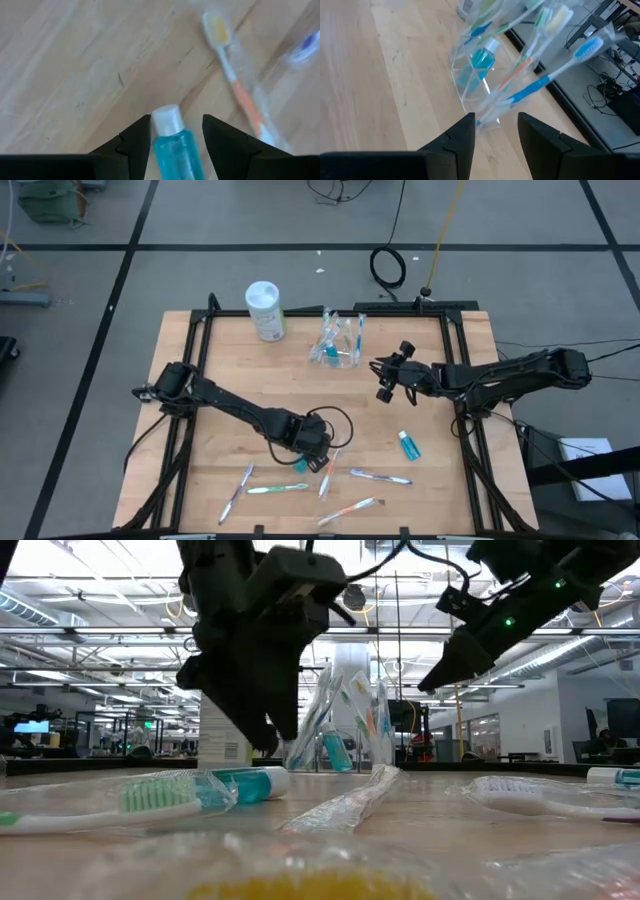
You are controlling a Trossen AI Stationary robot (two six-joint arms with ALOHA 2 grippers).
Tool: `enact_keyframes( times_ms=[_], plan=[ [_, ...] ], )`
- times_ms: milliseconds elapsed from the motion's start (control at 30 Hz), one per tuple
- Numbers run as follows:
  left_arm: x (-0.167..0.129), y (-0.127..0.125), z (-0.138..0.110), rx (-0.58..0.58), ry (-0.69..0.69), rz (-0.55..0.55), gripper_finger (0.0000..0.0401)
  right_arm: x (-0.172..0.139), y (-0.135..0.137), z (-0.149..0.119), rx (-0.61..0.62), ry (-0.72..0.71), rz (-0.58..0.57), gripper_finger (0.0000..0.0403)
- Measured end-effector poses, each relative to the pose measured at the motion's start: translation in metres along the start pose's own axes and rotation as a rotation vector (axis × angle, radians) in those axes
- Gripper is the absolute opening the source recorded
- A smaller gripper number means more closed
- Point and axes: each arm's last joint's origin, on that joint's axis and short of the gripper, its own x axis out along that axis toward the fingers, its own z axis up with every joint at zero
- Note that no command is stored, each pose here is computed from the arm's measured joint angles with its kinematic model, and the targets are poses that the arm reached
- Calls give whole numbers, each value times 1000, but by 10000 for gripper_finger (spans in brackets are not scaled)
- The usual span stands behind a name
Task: Pick & Place toothbrushing station
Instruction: Put the blue mouthwash into the transparent organizer
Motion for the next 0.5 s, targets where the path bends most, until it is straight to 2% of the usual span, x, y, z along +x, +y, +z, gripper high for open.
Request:
enact_keyframes(
  times_ms=[233, 367, 500],
  plan=[
    [26, 1, -6, 6, 96, 5, 184, 2, 1, -9, 2, -52, -2, 139],
    [31, 2, -8, 32, 106, 17, 182, 2, 2, -11, 7, -86, -4, 139],
    [31, 3, -6, 55, 103, 19, 153, 3, 3, -16, 0, -76, 22, 139]
  ],
)
